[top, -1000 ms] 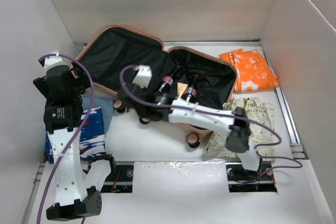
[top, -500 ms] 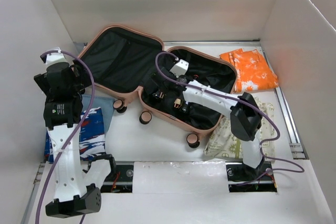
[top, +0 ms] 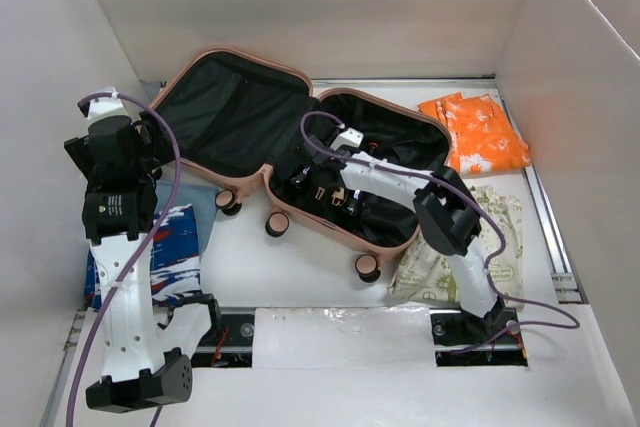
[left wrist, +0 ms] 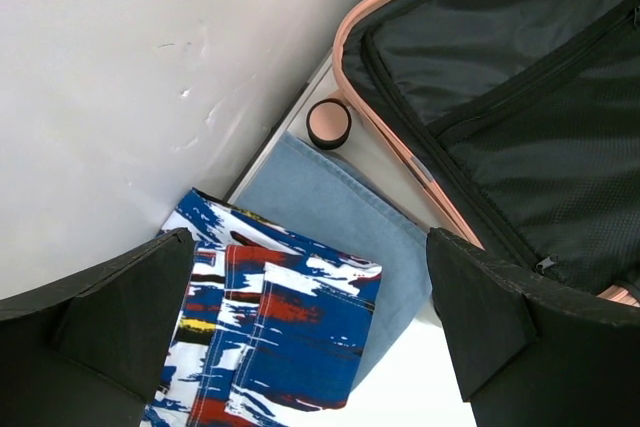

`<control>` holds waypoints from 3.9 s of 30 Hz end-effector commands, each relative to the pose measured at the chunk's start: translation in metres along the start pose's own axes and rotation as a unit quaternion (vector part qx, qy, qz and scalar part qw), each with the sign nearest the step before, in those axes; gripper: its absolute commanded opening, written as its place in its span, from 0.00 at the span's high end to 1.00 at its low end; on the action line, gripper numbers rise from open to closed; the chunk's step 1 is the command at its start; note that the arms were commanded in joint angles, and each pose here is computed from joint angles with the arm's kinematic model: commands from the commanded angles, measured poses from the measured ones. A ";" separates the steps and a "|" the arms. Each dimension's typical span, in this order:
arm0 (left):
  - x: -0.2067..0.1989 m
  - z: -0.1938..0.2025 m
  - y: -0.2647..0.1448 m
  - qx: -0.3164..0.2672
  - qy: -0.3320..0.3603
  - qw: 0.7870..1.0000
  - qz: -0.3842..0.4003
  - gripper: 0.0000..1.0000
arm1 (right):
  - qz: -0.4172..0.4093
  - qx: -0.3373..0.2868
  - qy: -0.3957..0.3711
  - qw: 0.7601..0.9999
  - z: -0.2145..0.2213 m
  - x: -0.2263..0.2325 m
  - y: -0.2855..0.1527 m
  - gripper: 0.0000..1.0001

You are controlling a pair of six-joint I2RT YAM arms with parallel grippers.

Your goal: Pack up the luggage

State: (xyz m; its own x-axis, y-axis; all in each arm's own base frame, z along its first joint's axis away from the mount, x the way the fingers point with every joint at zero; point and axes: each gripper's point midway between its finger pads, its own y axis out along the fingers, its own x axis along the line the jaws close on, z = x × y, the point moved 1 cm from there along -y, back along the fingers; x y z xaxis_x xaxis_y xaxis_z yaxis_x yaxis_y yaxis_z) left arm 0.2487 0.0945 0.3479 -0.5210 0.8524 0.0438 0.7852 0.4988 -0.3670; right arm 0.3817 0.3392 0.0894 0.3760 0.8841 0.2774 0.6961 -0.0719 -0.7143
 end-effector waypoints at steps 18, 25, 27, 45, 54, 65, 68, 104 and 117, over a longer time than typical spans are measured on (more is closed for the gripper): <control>-0.015 -0.027 -0.012 -0.035 0.003 0.998 0.054 0.00 | -0.116 -0.050 -0.089 0.988 -0.074 0.045 -0.095 0.13; -0.065 -0.041 -0.027 -0.061 0.104 0.967 0.224 0.00 | -0.159 -0.090 -0.197 0.963 -0.135 0.034 -0.172 0.04; -0.093 -0.040 -0.034 -0.065 0.129 0.949 0.279 0.00 | -0.174 -0.072 -0.210 0.959 -0.142 0.020 -0.186 0.04; -0.196 -0.007 -0.082 -0.056 0.210 0.850 0.481 0.00 | 0.111 0.028 -0.021 0.993 -0.187 -0.375 -0.182 0.00; -0.190 -0.021 -0.094 -0.078 0.201 0.853 0.476 0.00 | 0.158 0.168 -0.045 0.972 -0.164 -0.424 -0.109 0.00; -0.179 -0.028 -0.098 -0.083 0.188 0.870 0.449 0.00 | 0.198 0.276 -0.041 0.940 -0.107 -0.471 -0.063 0.00; -0.180 -0.031 -0.095 -0.080 0.190 0.872 0.444 0.00 | 0.173 0.289 -0.037 0.941 -0.095 -0.472 -0.049 0.00; -0.153 -0.057 -0.070 -0.101 0.189 0.905 0.367 0.00 | 0.041 0.118 0.012 0.992 -0.162 -0.423 -0.076 1.00; -0.153 -0.066 -0.075 -0.114 0.184 0.903 0.371 0.00 | 0.027 -0.014 0.023 0.999 -0.228 -0.389 -0.152 1.00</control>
State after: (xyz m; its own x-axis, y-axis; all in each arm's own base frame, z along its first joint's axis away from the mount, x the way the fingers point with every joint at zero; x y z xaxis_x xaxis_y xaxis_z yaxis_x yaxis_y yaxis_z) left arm 0.2946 -0.0656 0.4010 0.3108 0.9350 0.1709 0.9153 -0.2460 -0.3190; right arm 0.2542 -0.0997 0.1792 0.4654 0.8567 0.2224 0.5553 -0.0870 -0.8271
